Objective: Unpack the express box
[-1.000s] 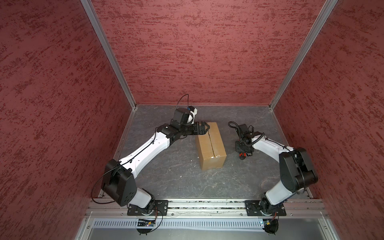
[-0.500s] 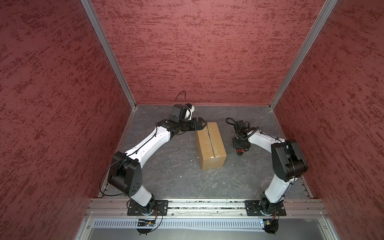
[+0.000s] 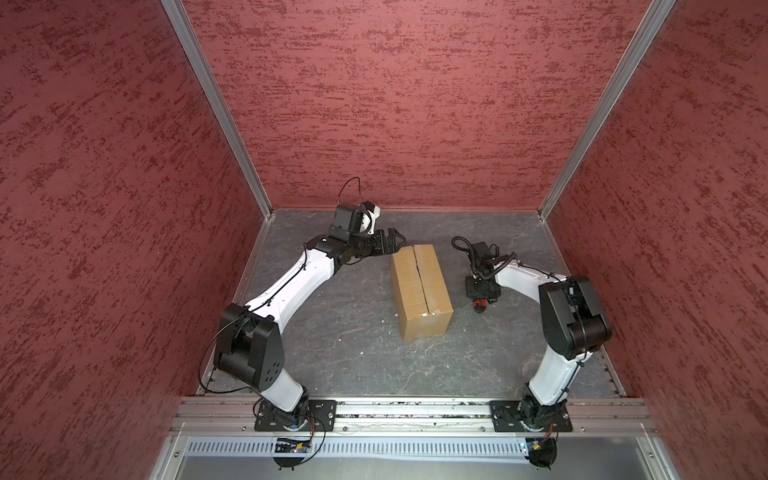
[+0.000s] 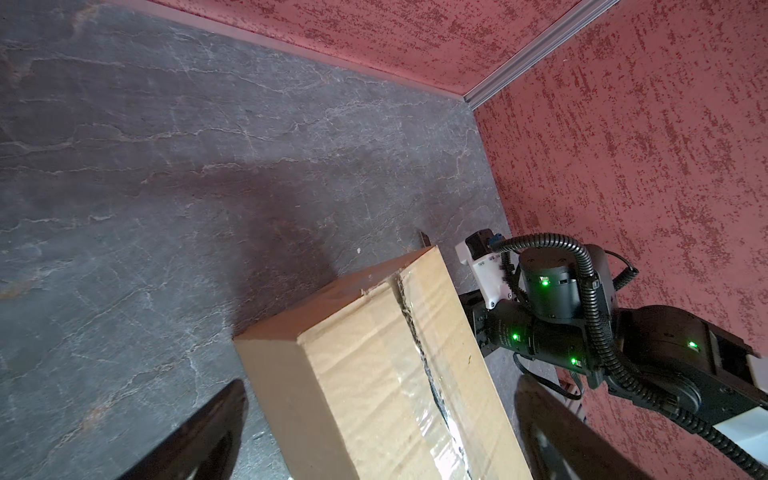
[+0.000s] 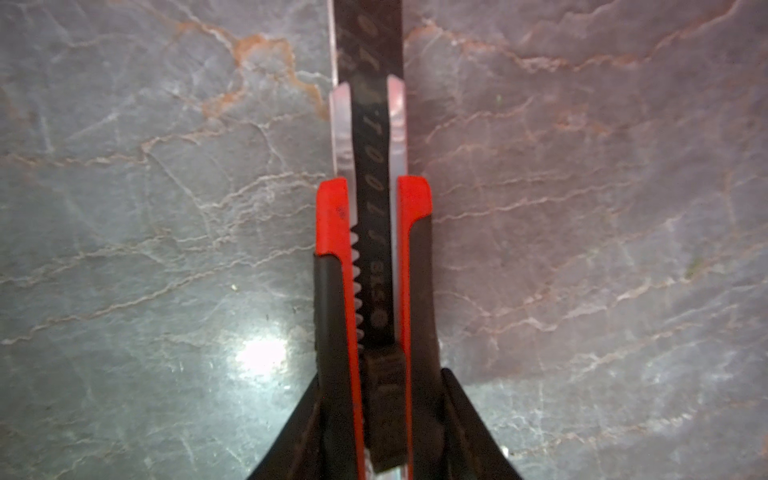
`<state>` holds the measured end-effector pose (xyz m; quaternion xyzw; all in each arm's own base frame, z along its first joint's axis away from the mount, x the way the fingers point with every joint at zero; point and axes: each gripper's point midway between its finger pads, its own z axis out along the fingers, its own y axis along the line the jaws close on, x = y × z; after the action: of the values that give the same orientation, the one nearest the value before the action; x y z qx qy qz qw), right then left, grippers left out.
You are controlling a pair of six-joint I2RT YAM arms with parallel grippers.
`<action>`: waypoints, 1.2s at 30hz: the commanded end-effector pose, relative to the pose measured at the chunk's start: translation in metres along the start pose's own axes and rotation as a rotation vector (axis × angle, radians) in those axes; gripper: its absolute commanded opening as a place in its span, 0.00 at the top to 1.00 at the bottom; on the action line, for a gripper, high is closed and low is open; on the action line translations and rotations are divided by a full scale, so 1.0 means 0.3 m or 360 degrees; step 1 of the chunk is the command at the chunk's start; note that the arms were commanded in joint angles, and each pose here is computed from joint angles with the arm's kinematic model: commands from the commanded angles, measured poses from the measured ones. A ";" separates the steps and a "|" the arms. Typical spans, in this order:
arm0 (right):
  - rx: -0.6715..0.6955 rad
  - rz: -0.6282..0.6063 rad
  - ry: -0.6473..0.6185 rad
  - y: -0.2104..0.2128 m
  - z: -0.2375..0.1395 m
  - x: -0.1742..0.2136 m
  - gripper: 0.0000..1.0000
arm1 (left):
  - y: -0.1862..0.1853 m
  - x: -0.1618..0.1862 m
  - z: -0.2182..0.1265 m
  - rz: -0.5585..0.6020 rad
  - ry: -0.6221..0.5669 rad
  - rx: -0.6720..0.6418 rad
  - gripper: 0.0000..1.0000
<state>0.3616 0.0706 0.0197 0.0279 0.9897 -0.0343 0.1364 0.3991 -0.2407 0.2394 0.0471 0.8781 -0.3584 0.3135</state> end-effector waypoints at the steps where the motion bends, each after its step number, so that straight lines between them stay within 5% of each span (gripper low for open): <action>1: 0.0002 0.0039 -0.0019 -0.010 -0.002 0.000 0.67 | -0.002 -0.022 -0.006 0.0025 -0.0011 0.0023 0.00; 16: 0.0024 0.0078 0.0010 -0.036 -0.011 0.070 0.50 | 0.018 -0.035 -0.050 0.0007 -0.0045 0.0027 0.00; 28: -0.0045 0.0169 0.0052 -0.040 -0.010 0.181 0.48 | 0.018 -0.036 -0.047 -0.0016 -0.0039 0.0044 0.00; 36: -0.0088 0.0190 0.0052 -0.031 0.003 0.211 0.72 | 0.013 -0.038 -0.033 -0.0047 -0.0024 0.0072 0.00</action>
<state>0.3179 0.0666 0.0169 0.0774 0.9846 0.0020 0.1568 0.4037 -0.2286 0.2417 0.0374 0.8747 -0.3704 0.3102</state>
